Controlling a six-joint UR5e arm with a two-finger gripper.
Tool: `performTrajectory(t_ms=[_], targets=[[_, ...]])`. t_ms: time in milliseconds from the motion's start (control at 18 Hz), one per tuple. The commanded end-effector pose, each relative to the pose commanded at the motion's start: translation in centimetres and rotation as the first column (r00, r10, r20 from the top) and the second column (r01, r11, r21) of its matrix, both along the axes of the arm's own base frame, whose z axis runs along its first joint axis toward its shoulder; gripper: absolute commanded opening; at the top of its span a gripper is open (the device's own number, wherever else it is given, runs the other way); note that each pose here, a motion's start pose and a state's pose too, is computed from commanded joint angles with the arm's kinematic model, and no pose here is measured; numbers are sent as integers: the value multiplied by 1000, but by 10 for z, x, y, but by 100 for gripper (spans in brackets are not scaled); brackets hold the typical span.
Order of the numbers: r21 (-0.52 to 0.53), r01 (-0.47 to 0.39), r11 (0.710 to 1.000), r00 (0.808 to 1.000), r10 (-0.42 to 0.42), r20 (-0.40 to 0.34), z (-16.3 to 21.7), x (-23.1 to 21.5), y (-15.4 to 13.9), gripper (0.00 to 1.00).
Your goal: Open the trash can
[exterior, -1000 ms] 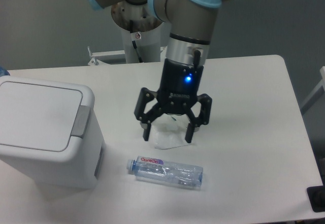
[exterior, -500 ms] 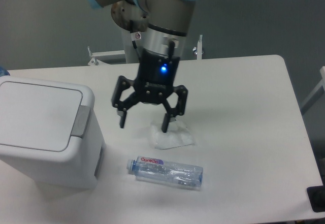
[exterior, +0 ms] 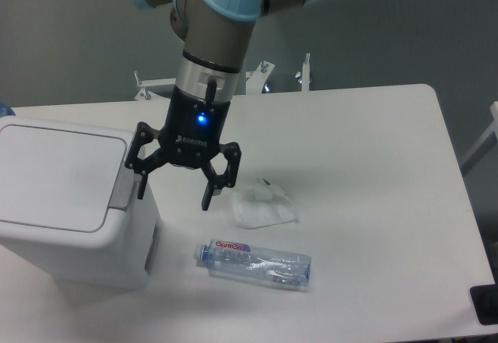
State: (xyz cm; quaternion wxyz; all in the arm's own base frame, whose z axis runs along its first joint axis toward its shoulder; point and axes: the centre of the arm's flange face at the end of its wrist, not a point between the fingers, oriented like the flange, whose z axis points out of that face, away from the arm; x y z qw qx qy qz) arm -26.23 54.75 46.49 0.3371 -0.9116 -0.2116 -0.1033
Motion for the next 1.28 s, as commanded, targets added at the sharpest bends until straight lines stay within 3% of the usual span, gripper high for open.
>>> performTrajectory(t_ms=[1278], targets=[[-11, 6, 1000, 1000, -6, 17, -5, 14, -2, 100]])
